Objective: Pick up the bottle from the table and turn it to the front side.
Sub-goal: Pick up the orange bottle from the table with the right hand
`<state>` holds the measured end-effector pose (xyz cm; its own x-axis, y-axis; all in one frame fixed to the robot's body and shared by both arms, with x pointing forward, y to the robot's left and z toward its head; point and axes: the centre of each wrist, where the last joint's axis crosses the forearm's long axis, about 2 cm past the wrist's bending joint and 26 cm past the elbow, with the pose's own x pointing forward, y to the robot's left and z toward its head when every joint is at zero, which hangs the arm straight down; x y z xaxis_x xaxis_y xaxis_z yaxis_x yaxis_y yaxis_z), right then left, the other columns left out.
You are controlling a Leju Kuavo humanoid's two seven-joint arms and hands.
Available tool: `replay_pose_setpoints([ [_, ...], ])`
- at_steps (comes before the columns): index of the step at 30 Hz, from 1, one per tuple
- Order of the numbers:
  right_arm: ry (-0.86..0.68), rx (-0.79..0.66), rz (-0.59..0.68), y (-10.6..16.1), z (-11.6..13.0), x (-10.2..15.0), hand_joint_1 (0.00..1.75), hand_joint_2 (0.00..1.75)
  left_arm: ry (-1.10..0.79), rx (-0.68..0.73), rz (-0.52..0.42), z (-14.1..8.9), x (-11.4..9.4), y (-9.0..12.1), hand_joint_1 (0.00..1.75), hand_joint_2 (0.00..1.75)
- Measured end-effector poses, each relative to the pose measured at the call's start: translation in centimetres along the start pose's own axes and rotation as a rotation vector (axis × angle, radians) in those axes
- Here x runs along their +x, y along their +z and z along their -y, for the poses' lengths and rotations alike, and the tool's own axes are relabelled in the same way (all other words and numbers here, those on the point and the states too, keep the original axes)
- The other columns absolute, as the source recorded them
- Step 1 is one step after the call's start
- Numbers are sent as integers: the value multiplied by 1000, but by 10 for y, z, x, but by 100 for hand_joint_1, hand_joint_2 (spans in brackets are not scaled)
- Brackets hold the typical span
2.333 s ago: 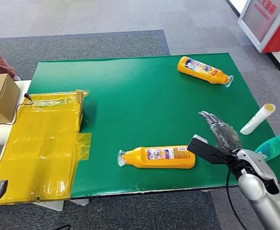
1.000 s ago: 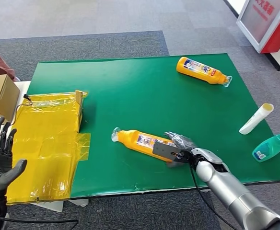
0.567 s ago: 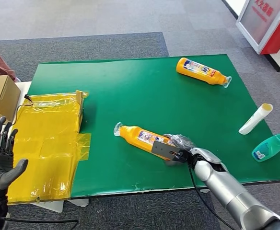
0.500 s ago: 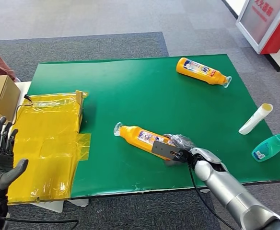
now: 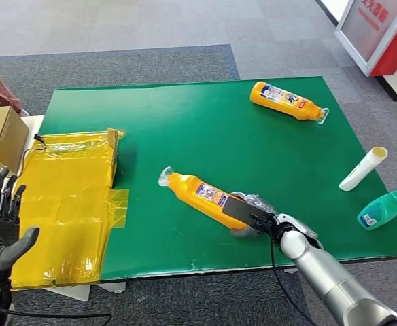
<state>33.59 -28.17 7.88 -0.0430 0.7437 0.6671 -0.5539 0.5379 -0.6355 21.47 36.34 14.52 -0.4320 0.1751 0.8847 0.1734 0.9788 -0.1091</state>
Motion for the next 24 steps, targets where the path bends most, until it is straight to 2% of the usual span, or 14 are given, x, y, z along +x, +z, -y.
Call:
replay_pose_setpoints([
  [6,-173,-106,95,13,5,1,175,175,13,7,-8,0,-2,7,0,175],
  [13,-282,-231,216,22,21,16,175,175,32,14,-6,2,-2,9,0,175],
  [24,-496,-291,514,20,15,52,175,175,124,-19,21,14,-10,-11,0,175],
])
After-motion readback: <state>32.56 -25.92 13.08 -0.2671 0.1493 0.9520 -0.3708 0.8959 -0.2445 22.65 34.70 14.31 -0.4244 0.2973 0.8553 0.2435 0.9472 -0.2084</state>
